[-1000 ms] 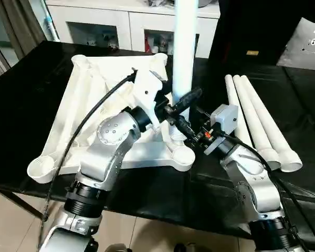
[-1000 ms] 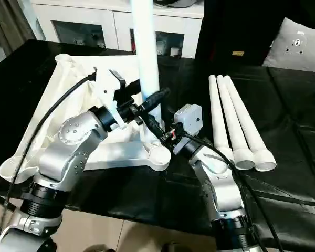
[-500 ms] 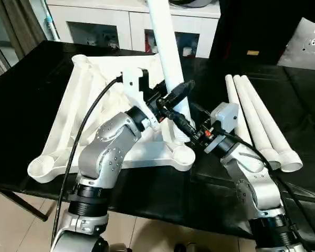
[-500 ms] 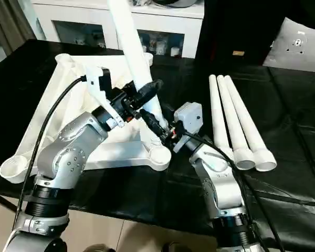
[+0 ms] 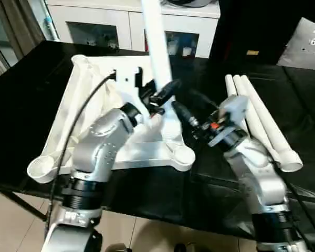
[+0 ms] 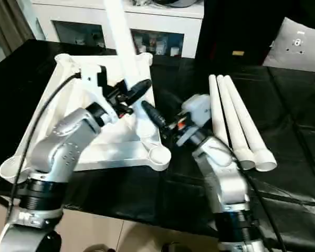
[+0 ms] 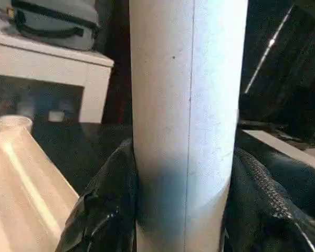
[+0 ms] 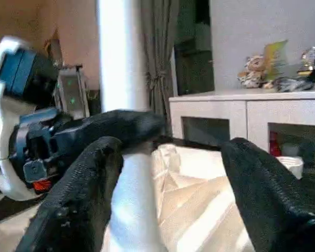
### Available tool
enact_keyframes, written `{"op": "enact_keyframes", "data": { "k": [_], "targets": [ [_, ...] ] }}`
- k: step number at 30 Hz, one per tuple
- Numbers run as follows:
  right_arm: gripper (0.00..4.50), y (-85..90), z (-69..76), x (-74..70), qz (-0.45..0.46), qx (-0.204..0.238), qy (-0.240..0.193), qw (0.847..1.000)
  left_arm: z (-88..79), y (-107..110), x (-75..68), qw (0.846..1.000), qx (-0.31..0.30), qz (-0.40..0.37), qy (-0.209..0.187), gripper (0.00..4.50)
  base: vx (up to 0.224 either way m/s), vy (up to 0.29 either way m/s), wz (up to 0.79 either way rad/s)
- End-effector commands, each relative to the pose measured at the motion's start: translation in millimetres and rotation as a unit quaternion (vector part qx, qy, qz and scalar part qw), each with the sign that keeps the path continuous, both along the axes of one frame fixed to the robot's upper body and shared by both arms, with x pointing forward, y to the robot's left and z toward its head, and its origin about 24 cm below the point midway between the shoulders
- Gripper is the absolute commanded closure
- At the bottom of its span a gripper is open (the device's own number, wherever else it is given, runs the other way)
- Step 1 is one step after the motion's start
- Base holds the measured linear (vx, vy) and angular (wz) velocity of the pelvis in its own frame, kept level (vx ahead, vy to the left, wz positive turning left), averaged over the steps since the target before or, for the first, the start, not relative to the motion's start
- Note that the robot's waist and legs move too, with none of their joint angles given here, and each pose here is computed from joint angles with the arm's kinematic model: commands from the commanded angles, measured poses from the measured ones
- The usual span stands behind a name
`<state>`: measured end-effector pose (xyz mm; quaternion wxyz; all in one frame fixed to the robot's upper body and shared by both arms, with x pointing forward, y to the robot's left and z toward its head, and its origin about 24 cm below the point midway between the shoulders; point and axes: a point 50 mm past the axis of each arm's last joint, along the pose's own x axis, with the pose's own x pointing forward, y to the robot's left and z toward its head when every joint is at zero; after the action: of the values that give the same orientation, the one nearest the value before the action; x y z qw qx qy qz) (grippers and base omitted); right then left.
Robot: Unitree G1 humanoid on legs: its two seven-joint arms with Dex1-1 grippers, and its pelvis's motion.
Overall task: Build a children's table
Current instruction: Pick table leg
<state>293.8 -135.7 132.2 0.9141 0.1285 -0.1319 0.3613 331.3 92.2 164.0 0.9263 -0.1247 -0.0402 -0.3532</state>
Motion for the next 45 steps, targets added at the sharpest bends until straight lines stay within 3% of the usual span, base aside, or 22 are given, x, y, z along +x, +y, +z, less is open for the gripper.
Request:
{"op": "enact_keyframes", "data": {
  "k": [1,5,11,14,17,23,28,29,32,39,45],
  "targets": [
    [0.84,-10.0,9.0,2.3,-0.005,0.023,0.007,1.0,5.7,-1,-0.3,1.0,-0.001,-0.019,-0.003,2.61,0.0,0.0,0.0],
    [0.63,-26.4,5.8,3.9,0.014,-0.017,0.073,0.997,12.6,1,-6.6,0.996,0.002,-0.085,-0.007,2.61,0.0,0.0,0.0],
    [0.63,-32.2,9.9,-0.4,0.054,-0.03,0.091,0.994,21.2,0,-13.0,0.989,-0.016,-0.145,-0.013,2.61,0.0,0.0,0.0],
    [0.63,-38.0,13.8,-10.5,0.119,-0.042,0.117,0.985,33.7,-2,-24.7,0.972,-0.047,-0.228,-0.024,2.61,0.0,0.0,0.0],
    [0.63,-42.2,18.1,-15.2,0.144,-0.027,0.116,0.982,42.2,-4,-34.4,0.954,-0.092,-0.284,-0.025,2.61,0.0,0.0,0.0],
    [0.63,-42.2,25.9,-23.5,0.186,-0.006,0.109,0.976,47.3,-2,-39.5,0.942,-0.112,-0.315,-0.031,2.61,0.0,0.0,0.0],
    [0.63,-38.6,30.7,-31.6,0.228,-0.024,0.097,0.968,45.2,-2,-39.2,0.942,-0.088,-0.322,-0.028,2.61,0.0,0.0,0.0],
    [0.63,-32.7,31.0,-34.4,0.252,-0.054,0.092,0.962,41.6,-5,-38.1,0.946,-0.046,-0.318,-0.034,2.61,0.0,0.0,0.0],
    [0.63,-27.1,29.3,-34.1,0.263,-0.08,0.093,0.957,38.6,-10,-38.6,0.945,-0.009,-0.323,-0.044,2.61,0.0,0.0,0.0],
    [0.63,-18.6,22.3,-29.3,0.27,-0.13,0.098,0.949,35.8,-20,-40.1,0.935,0.051,-0.344,-0.065,2.61,0.0,0.0,0.0],
    [0.63,-9.5,13.7,-24.1,0.276,-0.166,0.096,0.942,31.6,-30,-45.4,0.915,0.095,-0.384,-0.083,2.61,0.0,0.0,0.0]
  ]
}}
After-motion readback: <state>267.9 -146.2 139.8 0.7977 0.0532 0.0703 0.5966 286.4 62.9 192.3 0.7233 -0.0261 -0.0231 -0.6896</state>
